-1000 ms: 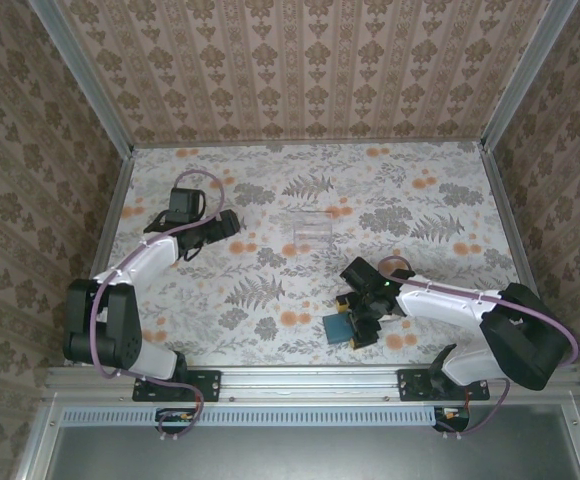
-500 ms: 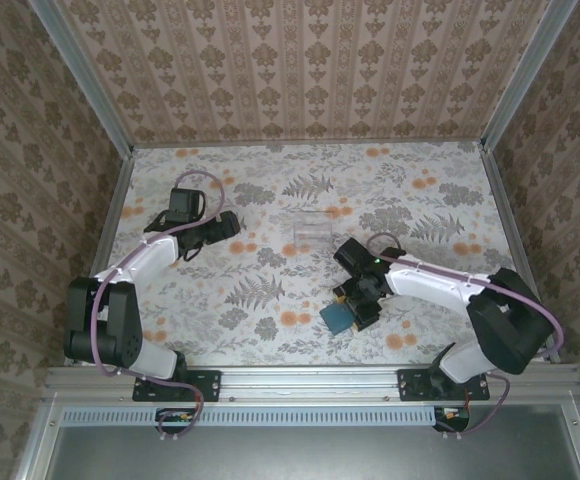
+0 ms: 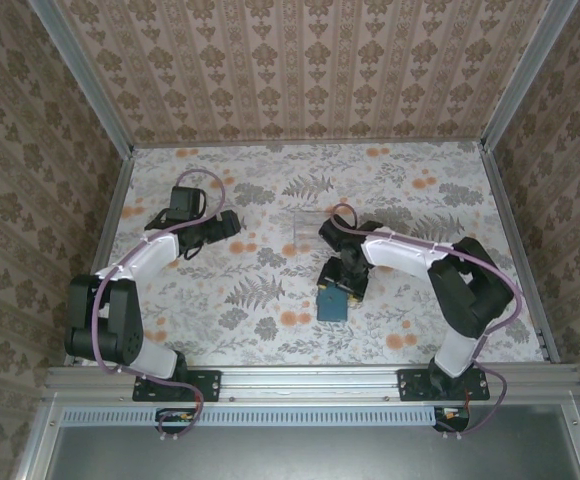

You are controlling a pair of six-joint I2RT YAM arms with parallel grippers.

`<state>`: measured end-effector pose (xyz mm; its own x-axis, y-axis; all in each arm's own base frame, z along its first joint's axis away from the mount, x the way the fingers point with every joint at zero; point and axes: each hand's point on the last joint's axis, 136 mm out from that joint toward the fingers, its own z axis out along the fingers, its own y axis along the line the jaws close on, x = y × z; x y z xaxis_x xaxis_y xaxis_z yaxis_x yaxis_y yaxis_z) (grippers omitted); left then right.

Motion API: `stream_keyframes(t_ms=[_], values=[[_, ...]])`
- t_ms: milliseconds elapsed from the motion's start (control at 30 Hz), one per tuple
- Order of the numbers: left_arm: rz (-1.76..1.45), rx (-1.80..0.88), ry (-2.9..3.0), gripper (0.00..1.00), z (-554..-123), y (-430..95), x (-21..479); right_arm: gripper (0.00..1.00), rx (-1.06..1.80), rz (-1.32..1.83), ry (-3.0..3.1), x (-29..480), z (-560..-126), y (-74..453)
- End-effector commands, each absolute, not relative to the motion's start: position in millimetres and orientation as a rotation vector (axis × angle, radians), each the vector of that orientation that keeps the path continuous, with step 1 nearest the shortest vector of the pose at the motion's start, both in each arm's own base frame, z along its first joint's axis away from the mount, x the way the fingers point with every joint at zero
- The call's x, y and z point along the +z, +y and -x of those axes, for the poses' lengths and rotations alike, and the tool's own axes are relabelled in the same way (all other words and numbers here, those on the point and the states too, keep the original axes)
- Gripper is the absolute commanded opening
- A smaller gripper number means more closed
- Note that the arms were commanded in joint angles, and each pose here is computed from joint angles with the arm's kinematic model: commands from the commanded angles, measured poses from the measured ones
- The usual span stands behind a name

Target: Take the credit cards out of the card holder

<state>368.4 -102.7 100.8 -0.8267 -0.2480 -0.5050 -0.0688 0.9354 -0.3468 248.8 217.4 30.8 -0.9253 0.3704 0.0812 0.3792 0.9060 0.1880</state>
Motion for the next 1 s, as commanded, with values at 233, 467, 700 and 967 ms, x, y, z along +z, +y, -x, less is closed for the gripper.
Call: stream_keyframes(t_ms=[233, 467, 700, 967], values=[[0.171, -0.433, 2.585, 0.99, -357, -124, 107, 0.68, -0.374, 0.205, -3.127, 49, -289, 245], [0.097, -0.535, 2.724, 0.93, -316, -172, 94, 0.68, -0.442, -0.288, -3.084, 72, -277, 243], [0.024, -0.803, 2.845, 0.72, -263, -246, 80, 0.65, -0.369, -0.332, -3.050, 65, -268, 213], [-0.058, -0.996, 2.958, 0.67, -213, -317, 60, 0.56, -0.705, -0.141, -2.959, 55, -255, 213]])
